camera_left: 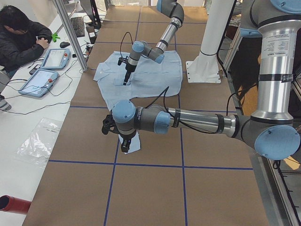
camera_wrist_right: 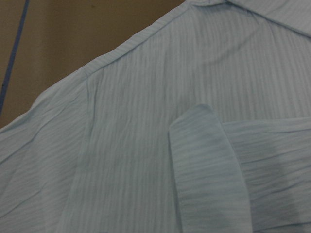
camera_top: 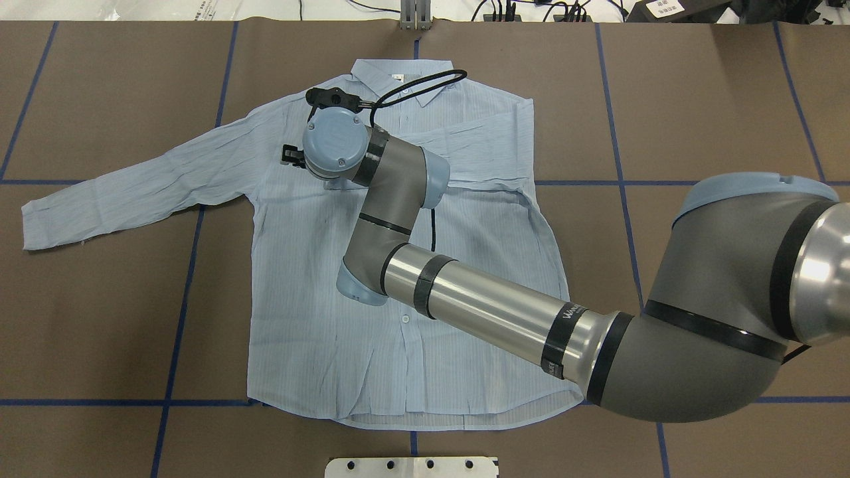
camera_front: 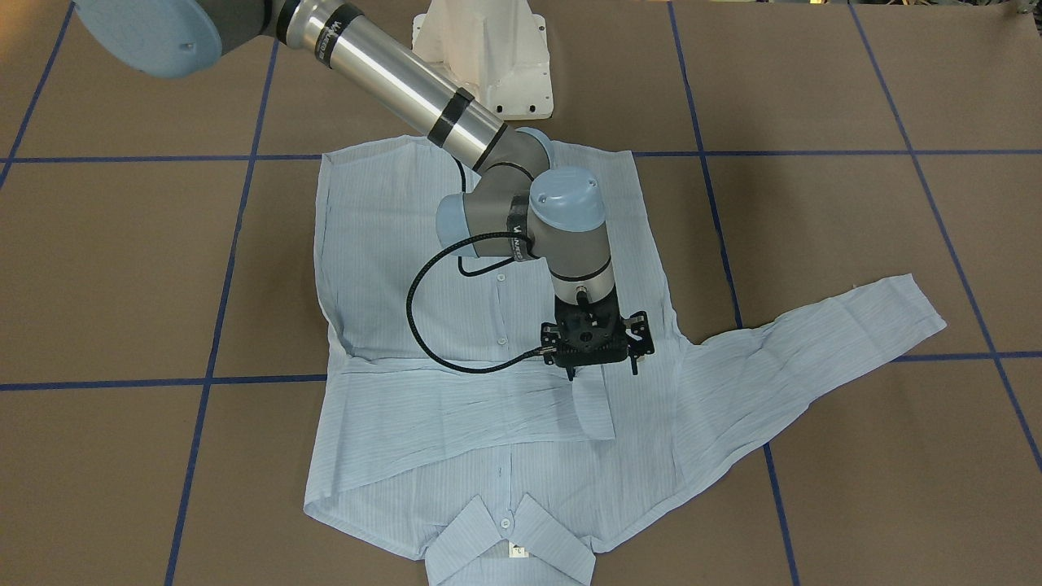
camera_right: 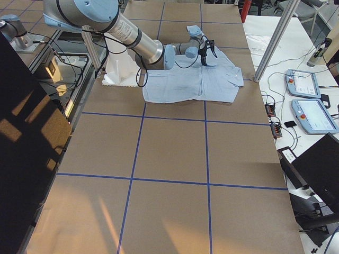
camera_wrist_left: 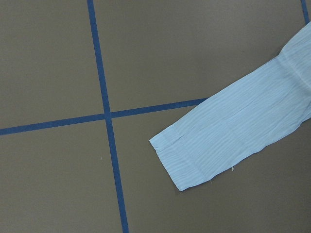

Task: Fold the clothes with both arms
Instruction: 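Fold the grasped sleeve across the shirt body with the right gripper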

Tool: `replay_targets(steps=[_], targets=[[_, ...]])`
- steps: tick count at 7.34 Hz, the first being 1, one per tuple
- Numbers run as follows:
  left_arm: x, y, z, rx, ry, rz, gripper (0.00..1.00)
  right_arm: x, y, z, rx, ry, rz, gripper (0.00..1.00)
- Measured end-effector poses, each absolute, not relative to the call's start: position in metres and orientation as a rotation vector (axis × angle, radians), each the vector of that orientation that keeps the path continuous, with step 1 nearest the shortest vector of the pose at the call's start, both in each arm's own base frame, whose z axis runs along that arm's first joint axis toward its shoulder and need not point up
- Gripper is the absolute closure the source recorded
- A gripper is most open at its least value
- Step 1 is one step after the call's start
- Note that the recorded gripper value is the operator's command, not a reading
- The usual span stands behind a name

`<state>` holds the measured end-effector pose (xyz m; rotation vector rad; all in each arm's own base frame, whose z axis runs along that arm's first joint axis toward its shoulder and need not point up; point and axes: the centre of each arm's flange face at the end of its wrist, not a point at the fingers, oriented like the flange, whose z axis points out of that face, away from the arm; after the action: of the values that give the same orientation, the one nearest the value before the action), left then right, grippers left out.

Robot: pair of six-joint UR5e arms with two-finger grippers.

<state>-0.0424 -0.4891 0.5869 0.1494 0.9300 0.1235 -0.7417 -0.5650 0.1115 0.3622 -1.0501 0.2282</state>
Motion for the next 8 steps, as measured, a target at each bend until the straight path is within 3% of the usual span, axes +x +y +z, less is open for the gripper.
replay_targets(steps=[5, 8], targets=[[-0.044, -0.496, 0.58, 0.169, 0.909, 0.115, 0.0, -0.759, -0.528, 0.024, 0.396, -1.151, 0.185, 0.03], [-0.042, -0.479, 0.585, 0.229, 0.87, -0.129, 0.0, -0.7, -0.539, -0.013, 0.323, -1.053, 0.161, 0.02]])
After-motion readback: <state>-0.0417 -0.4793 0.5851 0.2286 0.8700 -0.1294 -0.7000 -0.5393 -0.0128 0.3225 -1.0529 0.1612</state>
